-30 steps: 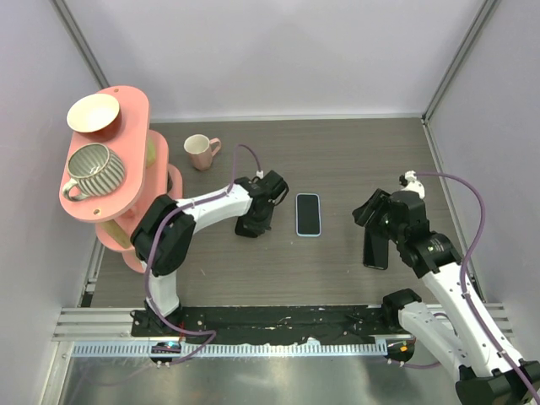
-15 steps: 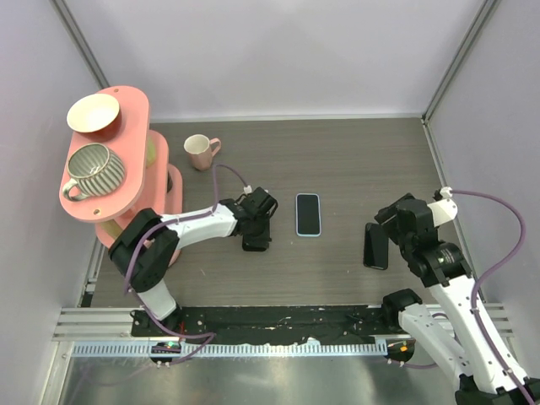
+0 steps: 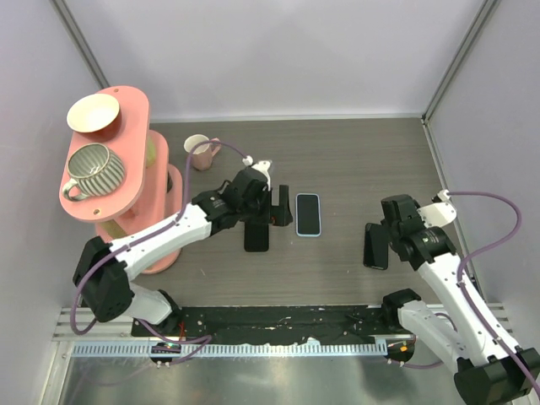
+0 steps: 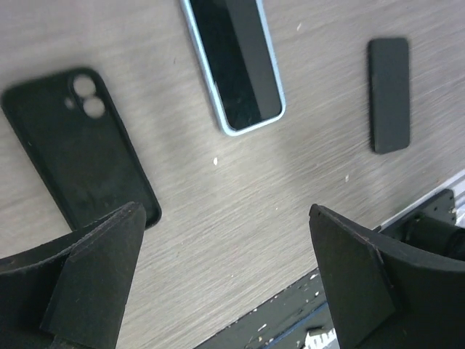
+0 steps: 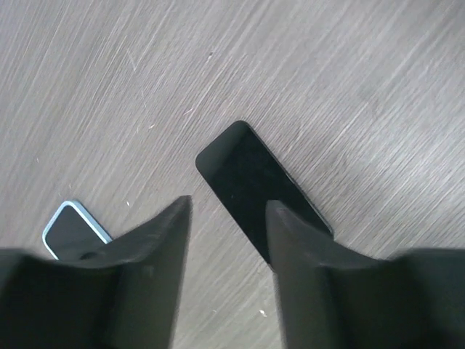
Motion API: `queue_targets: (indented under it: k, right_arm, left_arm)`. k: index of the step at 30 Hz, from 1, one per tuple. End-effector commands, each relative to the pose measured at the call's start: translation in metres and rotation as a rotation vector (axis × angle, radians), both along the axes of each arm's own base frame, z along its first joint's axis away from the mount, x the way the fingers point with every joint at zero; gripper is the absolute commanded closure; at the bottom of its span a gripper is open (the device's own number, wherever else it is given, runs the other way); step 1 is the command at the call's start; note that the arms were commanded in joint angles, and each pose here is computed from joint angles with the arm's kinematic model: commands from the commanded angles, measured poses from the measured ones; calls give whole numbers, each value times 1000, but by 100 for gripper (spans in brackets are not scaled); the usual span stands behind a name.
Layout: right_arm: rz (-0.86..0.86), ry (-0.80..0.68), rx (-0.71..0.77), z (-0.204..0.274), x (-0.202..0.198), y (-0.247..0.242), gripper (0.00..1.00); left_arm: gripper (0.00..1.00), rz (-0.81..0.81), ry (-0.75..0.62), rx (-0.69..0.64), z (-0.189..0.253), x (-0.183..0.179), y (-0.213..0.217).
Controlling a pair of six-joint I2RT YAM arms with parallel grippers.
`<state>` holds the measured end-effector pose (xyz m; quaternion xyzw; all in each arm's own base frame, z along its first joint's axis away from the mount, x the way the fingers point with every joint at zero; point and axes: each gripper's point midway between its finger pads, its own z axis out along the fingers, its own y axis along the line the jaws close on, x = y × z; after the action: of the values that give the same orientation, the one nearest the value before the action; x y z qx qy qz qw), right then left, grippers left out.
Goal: Put the phone into the phone case
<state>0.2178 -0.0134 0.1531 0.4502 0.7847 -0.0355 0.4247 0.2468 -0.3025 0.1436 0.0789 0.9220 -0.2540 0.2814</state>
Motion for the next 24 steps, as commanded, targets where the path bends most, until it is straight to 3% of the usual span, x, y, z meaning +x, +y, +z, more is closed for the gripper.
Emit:
queue_targets:
  k: [1,2,4,9,17,24]
  right_arm:
    - [-141,20,-13,-11,-1,-18,69]
    - [-168,45,-5,-19,-5,-21,92]
    - [-224,106,3,-33,-12,-32,99]
    - [-266,235,-8,-63,-28,-48,99]
    - [-233,406,111,-121,-54,-25,99]
    - [-238,393,133,-128,-51,-23,99]
  left_arm:
    - [0,-50,-223,46,63,21,10]
    - [0,-78,-228,117,60,20,20]
    - [0,-49,-266,186,72,30,30]
    - [0,-60,-294,299,63,31,52]
    - [0,-22,-382,233,83,27,63]
    - [0,2,-420,235,92,26,72]
